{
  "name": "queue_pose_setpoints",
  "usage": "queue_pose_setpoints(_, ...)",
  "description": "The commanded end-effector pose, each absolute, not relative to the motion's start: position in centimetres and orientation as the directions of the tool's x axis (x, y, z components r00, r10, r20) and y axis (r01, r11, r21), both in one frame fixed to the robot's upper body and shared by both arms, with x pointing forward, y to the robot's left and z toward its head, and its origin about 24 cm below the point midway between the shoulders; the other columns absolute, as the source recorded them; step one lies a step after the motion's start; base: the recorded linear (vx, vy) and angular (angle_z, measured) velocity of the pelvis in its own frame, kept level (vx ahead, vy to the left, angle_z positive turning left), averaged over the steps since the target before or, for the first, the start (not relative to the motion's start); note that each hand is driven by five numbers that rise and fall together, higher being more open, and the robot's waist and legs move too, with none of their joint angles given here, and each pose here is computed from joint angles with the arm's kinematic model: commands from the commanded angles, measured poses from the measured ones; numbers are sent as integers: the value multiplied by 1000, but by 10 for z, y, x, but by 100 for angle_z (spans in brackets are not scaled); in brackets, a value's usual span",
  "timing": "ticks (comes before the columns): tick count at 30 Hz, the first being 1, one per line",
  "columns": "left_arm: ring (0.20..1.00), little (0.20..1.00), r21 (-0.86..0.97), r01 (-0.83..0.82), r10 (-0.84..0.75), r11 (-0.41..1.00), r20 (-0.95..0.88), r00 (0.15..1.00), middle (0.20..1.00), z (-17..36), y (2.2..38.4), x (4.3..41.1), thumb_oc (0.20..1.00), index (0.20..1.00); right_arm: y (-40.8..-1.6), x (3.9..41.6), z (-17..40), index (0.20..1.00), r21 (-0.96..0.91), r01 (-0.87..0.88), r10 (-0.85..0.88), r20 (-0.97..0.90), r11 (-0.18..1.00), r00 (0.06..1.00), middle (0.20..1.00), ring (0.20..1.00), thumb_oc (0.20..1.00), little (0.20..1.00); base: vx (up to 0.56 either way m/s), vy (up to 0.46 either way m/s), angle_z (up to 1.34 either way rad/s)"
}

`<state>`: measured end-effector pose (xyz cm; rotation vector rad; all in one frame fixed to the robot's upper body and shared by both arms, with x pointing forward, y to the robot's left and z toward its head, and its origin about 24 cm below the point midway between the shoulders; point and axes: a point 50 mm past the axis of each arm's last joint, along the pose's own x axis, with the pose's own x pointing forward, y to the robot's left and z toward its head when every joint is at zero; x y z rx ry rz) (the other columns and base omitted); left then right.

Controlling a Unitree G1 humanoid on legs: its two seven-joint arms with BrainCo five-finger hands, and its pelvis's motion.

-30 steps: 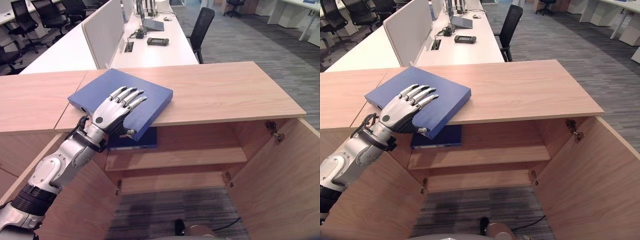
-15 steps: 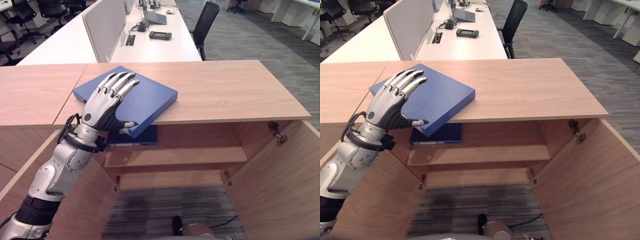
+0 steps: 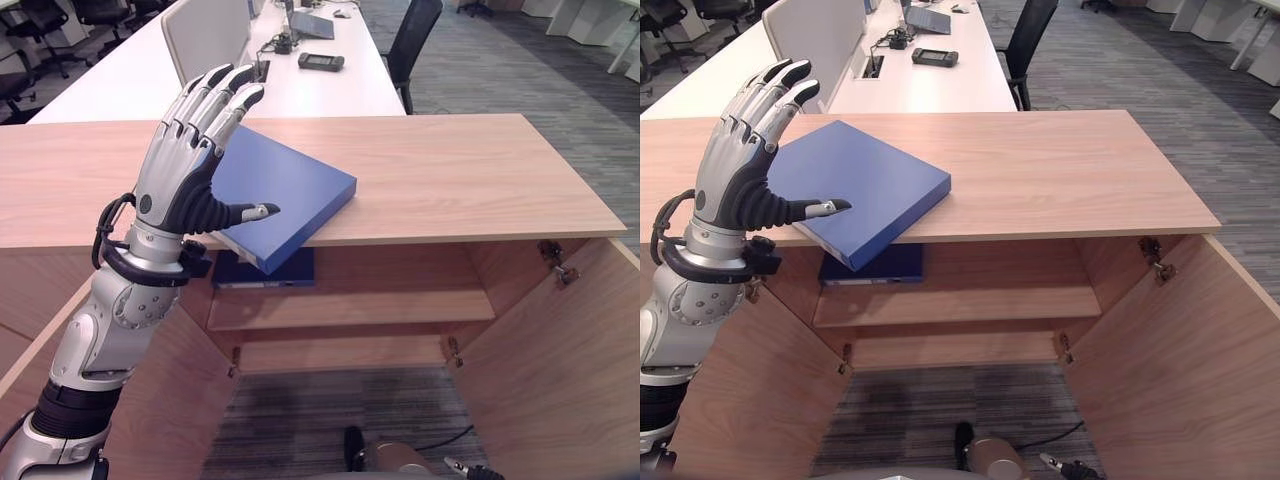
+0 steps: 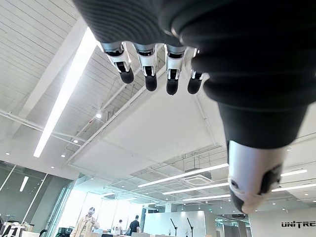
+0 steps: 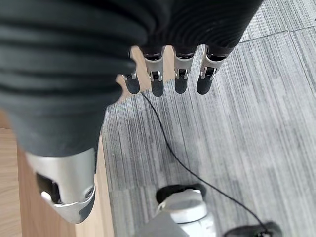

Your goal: Put the empty folder in the office cabinet

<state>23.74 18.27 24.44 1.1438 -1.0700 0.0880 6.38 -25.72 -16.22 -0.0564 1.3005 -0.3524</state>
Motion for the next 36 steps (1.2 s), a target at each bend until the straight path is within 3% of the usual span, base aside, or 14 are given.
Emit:
queue_pose_setpoints(1,1000,1000,681,-583,-437,443,732,523,1000,250,193,230,1000,1000,-242,54,-168,1000,-209,220,-253,-947,953,199,1000,1000,1000,1000,0,0,0)
queue_pose_setpoints(13,1000,1000,865,-464,-436,188,497,750,1000,214,230,224,1000,1000,-248,50,-167,1000,-209,261,-265,-943,942,200,1000,1000,1000,1000,0,1,1)
queue_pose_setpoints(25,1000,1000,916,-392,-428,86,390,816,1000,196,240,230,1000,1000,-252,50,-166,1000,-213,276,-273,-941,937,201,1000,1000,1000,1000,-1,0,1)
queue_pose_setpoints(36,1000,1000,935,-352,-477,34,325,817,1000,183,228,243,1000,1000,-254,48,-165,1000,-229,275,-287,-938,934,192,1000,1000,1000,1000,0,0,0)
